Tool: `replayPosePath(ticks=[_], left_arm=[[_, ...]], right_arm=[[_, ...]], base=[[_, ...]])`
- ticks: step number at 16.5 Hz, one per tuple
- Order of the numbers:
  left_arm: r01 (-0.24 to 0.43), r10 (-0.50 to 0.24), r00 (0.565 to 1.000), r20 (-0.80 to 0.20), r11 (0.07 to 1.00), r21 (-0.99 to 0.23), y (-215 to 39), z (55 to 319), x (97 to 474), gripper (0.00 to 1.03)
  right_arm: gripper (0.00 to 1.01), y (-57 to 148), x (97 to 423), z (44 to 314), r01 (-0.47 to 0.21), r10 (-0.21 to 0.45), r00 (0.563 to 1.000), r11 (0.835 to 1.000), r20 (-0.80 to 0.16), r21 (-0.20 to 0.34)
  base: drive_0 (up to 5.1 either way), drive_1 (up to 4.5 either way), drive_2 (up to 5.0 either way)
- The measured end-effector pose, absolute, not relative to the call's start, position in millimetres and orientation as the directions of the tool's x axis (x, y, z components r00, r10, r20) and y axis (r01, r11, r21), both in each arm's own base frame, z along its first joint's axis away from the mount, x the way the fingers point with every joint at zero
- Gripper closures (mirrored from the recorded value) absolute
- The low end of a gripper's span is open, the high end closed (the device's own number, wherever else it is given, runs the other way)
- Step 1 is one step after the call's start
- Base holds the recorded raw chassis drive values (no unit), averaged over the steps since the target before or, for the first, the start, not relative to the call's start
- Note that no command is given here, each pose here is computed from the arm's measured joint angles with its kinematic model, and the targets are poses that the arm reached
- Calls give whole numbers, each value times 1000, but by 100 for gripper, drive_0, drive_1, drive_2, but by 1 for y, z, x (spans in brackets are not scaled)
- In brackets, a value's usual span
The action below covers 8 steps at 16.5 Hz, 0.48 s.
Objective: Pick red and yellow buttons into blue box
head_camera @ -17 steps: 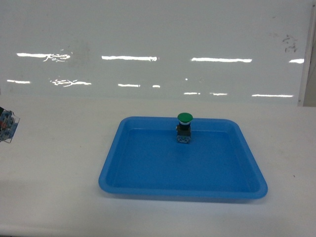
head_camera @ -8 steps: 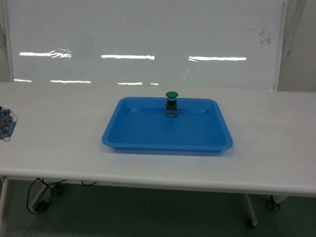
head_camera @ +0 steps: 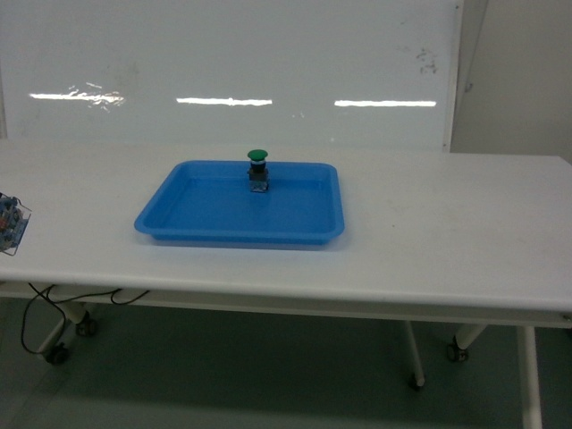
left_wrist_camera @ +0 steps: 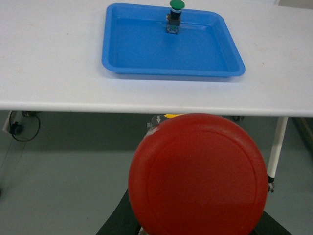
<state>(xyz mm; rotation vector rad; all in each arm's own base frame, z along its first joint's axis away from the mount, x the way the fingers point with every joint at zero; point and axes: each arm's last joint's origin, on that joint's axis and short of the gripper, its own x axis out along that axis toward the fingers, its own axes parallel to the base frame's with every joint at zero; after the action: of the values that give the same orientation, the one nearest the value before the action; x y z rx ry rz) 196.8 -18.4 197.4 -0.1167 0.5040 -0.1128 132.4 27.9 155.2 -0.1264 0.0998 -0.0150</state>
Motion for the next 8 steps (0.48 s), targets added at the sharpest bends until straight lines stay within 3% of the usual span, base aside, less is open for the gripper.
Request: replayPosePath(ticks=[8], left_arm=[[79,-137,866,-481,987,-139,-18,197,197,79]], right_arm=[[75,28,132,155,8,-21,995,992,-99,-126]], base=[[392,-463,64]])
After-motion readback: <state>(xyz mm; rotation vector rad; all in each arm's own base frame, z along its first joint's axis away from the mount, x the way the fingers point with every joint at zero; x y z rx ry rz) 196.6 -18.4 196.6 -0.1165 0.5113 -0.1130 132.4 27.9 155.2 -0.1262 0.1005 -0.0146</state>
